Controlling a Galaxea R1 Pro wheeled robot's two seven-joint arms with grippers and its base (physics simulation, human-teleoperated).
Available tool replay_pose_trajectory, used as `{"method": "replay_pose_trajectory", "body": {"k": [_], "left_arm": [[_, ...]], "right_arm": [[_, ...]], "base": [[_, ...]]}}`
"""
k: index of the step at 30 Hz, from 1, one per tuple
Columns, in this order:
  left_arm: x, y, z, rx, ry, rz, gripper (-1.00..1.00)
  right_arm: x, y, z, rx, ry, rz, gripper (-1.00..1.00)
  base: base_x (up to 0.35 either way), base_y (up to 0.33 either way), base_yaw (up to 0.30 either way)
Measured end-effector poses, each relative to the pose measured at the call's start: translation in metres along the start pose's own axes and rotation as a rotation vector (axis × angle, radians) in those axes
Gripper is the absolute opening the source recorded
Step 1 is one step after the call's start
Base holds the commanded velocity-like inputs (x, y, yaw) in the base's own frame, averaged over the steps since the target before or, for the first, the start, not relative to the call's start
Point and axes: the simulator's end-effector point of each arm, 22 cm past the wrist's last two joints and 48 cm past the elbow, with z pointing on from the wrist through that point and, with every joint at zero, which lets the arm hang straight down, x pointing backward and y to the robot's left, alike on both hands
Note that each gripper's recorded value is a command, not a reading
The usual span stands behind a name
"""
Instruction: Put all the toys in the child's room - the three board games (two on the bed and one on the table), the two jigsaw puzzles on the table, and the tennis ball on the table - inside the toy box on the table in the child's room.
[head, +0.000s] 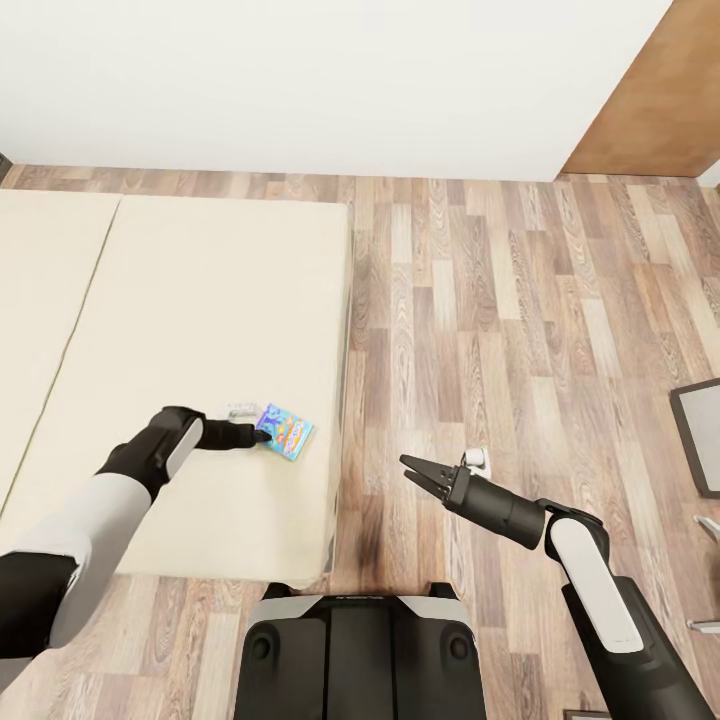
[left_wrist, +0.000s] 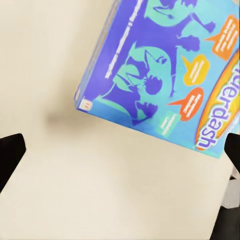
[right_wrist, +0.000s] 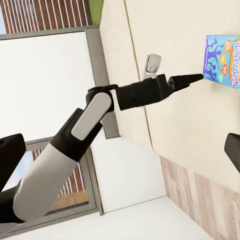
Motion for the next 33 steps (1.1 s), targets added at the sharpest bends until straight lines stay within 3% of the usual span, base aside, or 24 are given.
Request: {"method": "replay_pose_trajectory", "body": {"k": [12,21,33], "left_arm": [[-0.031,0.002,-0.007,-0.009,-0.105,0.022,1.00],[-0.053,0.019,-0.012,-0.096,-0.179,0.003,1.00],[-0.055,0.006,-0.005,-0.086,-0.192,0.003,1.00]], "right_arm": [[-0.001,-0.001,-0.001,0.002,0.000,-0.001,1.00],[-0.004,0.000,-0.001,0.002,-0.017,-0.011,1.00],[-0.009,-0.004,-0.001,0.005,-0.040,-0.020,1.00]], "base": [[0.000,0.000,0.000],[0.000,0.000,0.000],[0.000,0.000,0.000]]}}
